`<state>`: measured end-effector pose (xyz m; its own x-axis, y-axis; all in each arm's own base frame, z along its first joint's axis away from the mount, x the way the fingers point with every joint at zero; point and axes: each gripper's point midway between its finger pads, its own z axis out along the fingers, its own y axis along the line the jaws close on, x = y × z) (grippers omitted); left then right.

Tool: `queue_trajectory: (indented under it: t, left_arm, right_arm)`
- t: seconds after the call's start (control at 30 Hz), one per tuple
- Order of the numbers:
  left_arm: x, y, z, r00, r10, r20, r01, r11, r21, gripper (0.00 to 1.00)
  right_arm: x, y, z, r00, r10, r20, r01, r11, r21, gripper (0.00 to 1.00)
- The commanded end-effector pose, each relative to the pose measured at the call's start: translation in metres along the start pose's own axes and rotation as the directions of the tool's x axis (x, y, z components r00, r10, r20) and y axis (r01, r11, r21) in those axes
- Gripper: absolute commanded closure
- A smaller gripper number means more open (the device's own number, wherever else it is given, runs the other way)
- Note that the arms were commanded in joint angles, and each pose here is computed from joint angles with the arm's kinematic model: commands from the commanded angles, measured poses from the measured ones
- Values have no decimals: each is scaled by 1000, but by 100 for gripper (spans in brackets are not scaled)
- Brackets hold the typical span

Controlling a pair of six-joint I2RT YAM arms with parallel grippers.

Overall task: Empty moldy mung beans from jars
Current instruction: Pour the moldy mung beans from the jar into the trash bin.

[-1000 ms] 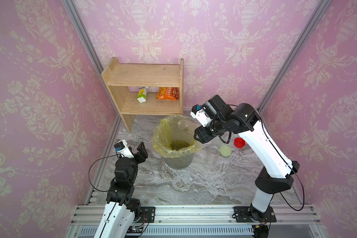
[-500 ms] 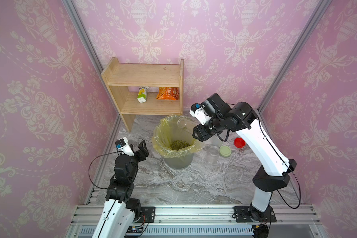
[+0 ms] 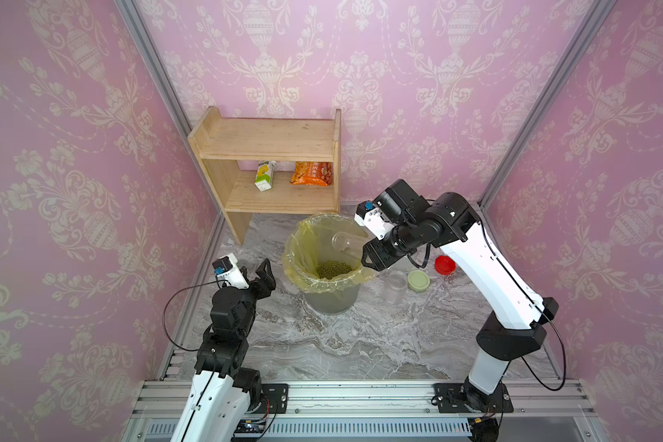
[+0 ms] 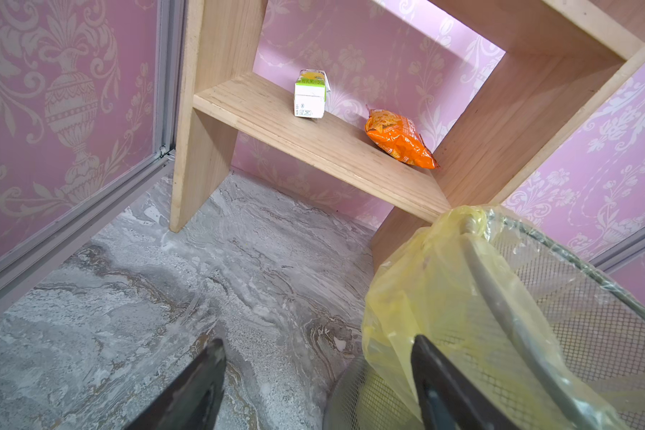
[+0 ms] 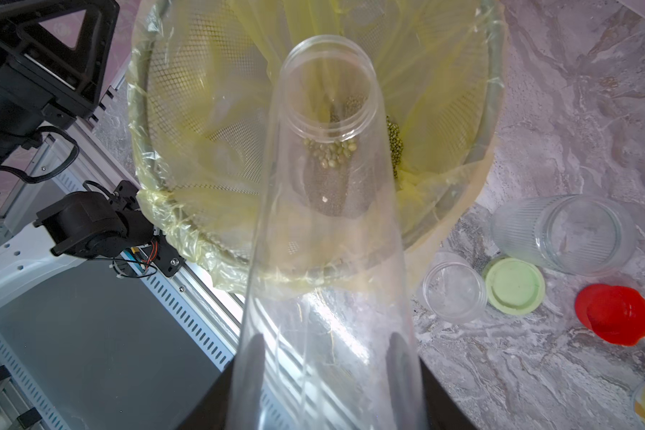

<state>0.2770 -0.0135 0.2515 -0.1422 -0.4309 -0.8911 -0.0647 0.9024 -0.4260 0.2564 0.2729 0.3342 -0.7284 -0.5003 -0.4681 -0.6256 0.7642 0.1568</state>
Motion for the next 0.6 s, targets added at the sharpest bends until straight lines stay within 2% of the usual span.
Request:
queue_trajectory:
  t: [0.0,0.1,0.33,0.47,0.57]
  left_arm:
    - [-10,-6,-2,1000,-21,17,20,1000,23,21]
    - [-8,-9,1,1000,-11,-10,12,1000,28,21]
    - [-7,-5,-4,1000,-15,7,15,1000,18,21]
    - [-8,-10,1,1000,-13,-6,13,999,35,21]
    - [-9,-13,1,1000,-8,-20,9,999,45,21]
  right_arm:
    - [-20,10,1,999,-16,48,19,998,-58,62]
    - [-20,8,8,999,-39,-22,38,999,-32,62]
    - [9,-4,-19,999,16,41,-16,1000,4,61]
    - [-14,7,1,1000,-15,23,16,998,-56,61]
    - [-23,2,0,999,-37,10,37,999,-16,61]
